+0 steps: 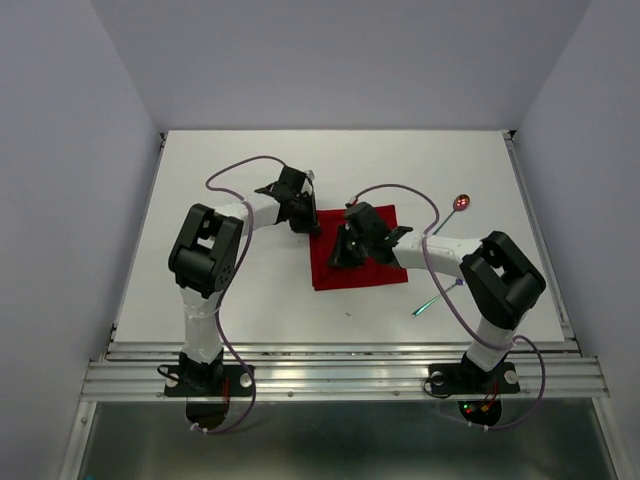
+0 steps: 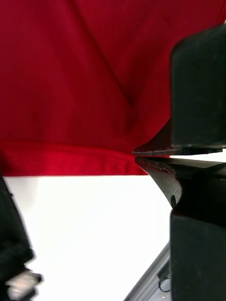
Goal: Fold the napkin into a case and place the utensils inside
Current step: Smooth out the upper triangle-folded napkin at the center of the board.
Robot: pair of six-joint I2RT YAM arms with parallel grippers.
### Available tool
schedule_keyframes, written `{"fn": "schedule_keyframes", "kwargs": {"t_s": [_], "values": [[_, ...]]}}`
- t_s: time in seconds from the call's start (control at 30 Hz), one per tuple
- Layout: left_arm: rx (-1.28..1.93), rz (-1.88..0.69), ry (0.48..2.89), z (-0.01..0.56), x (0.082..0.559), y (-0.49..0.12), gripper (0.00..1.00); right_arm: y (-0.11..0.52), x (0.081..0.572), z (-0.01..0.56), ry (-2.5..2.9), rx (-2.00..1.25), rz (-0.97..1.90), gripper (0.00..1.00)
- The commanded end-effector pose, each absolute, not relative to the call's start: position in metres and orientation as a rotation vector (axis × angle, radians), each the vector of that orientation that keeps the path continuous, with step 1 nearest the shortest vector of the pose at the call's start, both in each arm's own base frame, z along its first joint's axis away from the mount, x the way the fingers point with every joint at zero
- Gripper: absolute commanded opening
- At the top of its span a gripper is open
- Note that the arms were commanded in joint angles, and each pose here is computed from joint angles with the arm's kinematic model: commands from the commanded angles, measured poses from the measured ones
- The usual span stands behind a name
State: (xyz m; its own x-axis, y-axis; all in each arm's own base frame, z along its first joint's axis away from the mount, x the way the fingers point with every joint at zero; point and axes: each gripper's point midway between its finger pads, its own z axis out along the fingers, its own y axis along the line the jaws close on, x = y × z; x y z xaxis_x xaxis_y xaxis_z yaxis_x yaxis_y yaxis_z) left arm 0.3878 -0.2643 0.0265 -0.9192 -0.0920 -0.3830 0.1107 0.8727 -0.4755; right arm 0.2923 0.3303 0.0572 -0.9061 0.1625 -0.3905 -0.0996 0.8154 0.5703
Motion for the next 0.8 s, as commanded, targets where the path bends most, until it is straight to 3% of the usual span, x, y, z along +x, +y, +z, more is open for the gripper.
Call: {"fn": "schedule_keyframes", "kwargs": {"t_s": [0.0,0.3,0.77], "values": [[0.051,-0.689,2.625,0.03,0.396,-0.268,0.0,0.348,0.293,0.079,2.505,0.01,0.931,0.1],[0.043,-0.673,2.642,0.023,0.397,-0.267,0.0,0.347,0.278,0.035,2.615,-0.032,0.864,0.09],[0.042,-0.678,2.642,0.022,0.393,-0.265,0.0,0.361,0.277,0.075,2.536,-0.125,0.898,0.09]]}}
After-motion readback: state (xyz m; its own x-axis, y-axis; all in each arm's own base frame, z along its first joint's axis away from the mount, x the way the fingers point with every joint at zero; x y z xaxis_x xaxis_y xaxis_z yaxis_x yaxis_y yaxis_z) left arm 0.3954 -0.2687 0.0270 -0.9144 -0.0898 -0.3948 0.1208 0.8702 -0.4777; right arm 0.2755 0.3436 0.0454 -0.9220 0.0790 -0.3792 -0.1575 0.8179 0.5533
